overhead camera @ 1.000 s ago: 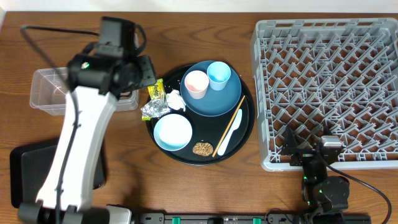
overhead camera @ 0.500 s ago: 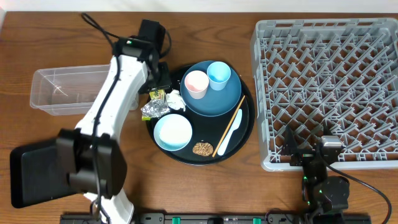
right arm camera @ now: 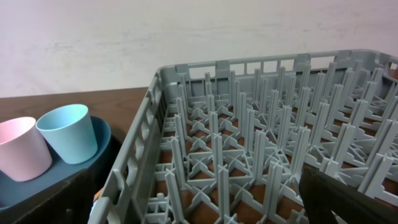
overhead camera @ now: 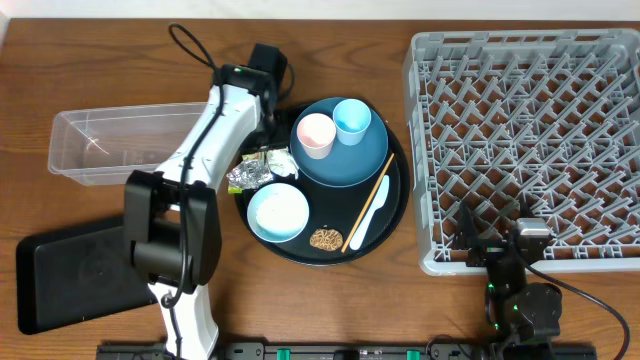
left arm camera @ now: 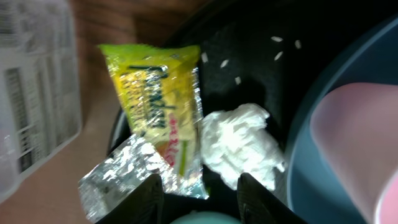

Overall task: Sort waste into correct bins and load items into the dishwasher rack
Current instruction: 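Move the left gripper over the yellow snack wrapper on the tray, then grasp the yellow snack wrapper and foil with the left gripper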

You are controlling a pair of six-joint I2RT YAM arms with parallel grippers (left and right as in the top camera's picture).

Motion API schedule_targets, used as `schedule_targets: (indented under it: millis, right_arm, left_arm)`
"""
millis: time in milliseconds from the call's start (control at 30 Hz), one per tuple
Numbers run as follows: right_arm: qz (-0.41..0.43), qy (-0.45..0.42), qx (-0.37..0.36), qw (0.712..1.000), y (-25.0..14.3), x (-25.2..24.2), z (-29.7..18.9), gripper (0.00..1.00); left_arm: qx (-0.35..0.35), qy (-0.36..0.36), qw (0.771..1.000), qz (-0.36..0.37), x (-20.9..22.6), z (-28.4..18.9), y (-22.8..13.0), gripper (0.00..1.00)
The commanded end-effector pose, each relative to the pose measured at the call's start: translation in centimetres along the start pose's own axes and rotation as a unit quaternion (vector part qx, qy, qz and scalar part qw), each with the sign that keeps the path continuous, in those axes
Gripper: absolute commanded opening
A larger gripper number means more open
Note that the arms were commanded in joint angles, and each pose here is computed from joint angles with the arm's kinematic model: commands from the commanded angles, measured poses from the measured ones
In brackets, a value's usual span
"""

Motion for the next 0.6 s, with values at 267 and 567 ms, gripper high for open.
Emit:
schedule_targets:
  millis: [267,567]
  right_arm:
    - [-0.006,-0.006,0.001,1.000,-0.11,-0.28,0.01,0.99]
    - [-0.006,-0.007,0.001,1.000,-0.11,-0.29,0.01,0.99]
  left_arm:
    - [-0.020,0.036,0.999,0.011,0.82,0.61,0.55,0.41]
    - [-0.032,0.035,0.999,0.011,0.66,0.85,1.10,0.41]
Point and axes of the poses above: each gripper's point midway between its finger pads, its own z axis out along the fingers, its own x axis along the line the jaws close on, y = z × x, the point moved 1 cm from there along -z, back along the fingers, and after that the axes turned 6 degrees about -z, right-handed, at the moved point
